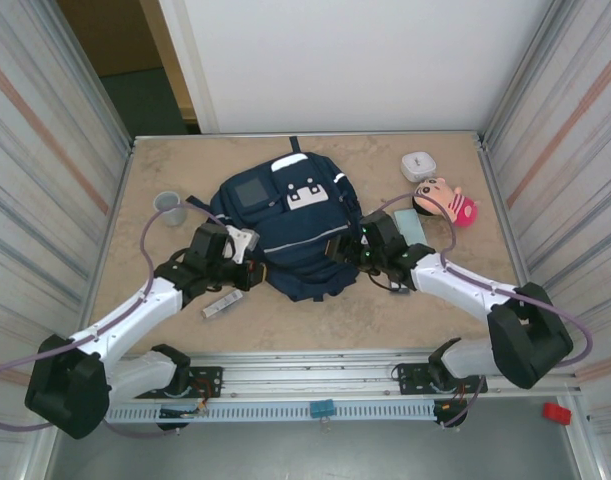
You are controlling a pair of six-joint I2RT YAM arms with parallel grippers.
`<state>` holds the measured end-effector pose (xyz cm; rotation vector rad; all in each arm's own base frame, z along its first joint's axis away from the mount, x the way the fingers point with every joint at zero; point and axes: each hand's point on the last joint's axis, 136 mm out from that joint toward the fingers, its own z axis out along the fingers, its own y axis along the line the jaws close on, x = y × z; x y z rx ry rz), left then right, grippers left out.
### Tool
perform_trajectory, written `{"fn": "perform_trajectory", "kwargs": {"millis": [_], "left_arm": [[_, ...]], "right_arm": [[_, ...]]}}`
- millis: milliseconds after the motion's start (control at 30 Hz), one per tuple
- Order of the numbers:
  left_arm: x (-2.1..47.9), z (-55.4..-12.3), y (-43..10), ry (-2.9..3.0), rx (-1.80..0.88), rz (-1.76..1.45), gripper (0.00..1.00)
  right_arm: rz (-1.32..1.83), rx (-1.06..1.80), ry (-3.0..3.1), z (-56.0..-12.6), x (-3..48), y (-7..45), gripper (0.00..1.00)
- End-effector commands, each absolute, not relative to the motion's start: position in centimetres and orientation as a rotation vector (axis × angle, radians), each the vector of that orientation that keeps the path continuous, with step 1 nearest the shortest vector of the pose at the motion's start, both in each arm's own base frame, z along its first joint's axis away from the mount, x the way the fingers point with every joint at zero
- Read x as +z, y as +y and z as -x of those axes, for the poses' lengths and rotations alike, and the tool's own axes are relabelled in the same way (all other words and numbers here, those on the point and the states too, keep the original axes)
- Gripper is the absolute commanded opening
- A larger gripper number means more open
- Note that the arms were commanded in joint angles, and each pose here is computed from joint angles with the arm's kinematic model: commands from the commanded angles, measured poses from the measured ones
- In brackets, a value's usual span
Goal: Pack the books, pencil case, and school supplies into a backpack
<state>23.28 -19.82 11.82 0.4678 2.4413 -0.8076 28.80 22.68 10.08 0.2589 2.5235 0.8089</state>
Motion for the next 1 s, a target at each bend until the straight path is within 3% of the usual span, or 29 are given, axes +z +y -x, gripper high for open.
{"fn": "perform_trajectory", "kwargs": {"millis": [0,233,400,533,733,867,967], "left_arm": [[12.3,-22.6,-20.8,2.405,-0.873,-0.493,0.00],[11.8,-18.8,-24.6,2.352,-0.998,-0.697,0.01],[12.8,-18.0,-26.5,2.268,-1.074,-0.756,0.10],[13.9,-18.4,-26.6,2.246,-1.024,-0.801,0.31],[17.2,-19.9,-24.1,2.115,-0.746,-0.896,0.68],[18.9,-20.6,-22.3,1.992,-0.532,-1.010,0.73],[18.0,-19.7,-21.2,1.895,-0.364,-1.291,0.70]], "right_arm": [[-0.385,0.938,2.506,-29.4,9.0,24.2,0.76],[-0.453,0.951,2.456,-30.6,7.1,26.1,0.52],[-0.443,0.955,2.429,-31.4,7.6,26.7,0.46],[-0.393,0.915,2.431,-31.9,8.4,25.9,0.47],[-0.162,0.791,2.453,-33.7,11.2,23.3,0.59],[-0.016,0.719,2.424,-34.1,14.1,21.8,0.64],[0.087,0.734,2.388,-33.0,15.9,21.9,0.65]]}}
